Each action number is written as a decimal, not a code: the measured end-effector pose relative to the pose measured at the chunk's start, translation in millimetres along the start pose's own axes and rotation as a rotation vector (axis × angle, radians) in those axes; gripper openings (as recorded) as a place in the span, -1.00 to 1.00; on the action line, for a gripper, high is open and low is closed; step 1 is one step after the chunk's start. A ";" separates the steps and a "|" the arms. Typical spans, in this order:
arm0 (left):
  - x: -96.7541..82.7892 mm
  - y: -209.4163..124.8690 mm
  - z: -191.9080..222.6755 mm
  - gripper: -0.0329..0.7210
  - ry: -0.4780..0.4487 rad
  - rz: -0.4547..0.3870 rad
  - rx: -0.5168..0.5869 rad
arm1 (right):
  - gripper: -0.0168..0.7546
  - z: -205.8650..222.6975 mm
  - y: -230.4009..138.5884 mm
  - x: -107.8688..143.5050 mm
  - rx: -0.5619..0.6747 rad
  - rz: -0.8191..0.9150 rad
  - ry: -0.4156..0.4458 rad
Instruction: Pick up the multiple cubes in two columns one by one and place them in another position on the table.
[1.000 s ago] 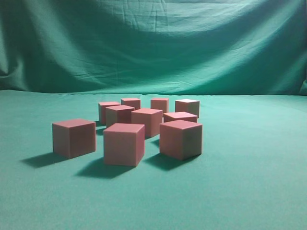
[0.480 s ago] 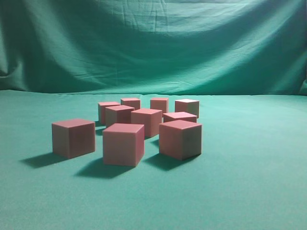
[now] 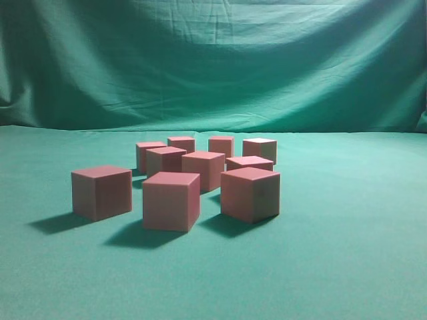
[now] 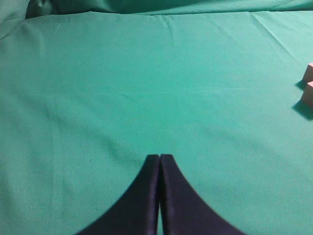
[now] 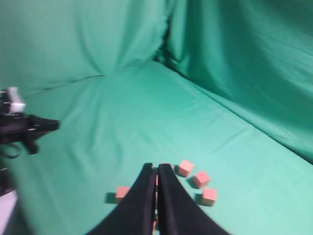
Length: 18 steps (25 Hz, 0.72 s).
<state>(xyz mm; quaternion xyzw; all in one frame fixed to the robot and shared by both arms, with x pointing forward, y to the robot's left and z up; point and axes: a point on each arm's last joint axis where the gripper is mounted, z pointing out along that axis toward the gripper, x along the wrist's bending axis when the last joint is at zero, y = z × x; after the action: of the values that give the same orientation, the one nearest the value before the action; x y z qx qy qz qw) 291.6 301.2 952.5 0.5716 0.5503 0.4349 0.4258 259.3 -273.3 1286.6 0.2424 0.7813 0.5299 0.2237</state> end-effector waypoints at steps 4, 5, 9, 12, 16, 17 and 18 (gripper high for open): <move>0.0 0.0 0.0 -0.91 0.000 0.000 0.000 | -0.96 22.5 -29.7 -2.8 -0.063 0.045 -0.134; 0.0 0.0 0.0 -0.91 0.000 0.000 0.000 | -0.96 29.8 -39.3 -2.9 -0.089 0.059 -0.155; 0.0 0.0 0.0 -0.91 0.000 0.000 0.000 | -0.96 59.0 -85.0 -7.5 -0.165 0.102 -0.273; 0.0 0.0 0.0 -0.91 0.000 0.000 0.000 | -0.96 77.6 -122.6 -12.3 -0.204 0.120 -0.369; 0.0 0.0 0.0 -0.91 0.000 0.000 0.000 | -0.96 93.4 -174.4 -14.9 -0.181 0.150 -0.478; 0.0 0.0 0.0 -0.91 0.000 0.000 0.000 | -0.96 95.4 -187.4 -14.7 -0.166 0.160 -0.505; 0.0 0.0 0.0 -0.91 0.000 0.000 0.000 | -0.96 95.7 -197.8 -14.1 -0.160 0.168 -0.535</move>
<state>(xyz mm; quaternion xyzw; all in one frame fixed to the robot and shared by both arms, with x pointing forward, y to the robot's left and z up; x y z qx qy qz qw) 291.6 301.2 952.5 0.5716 0.5503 0.4349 0.4258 300.3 -276.6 1070.2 0.4192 0.6274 0.5237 0.3954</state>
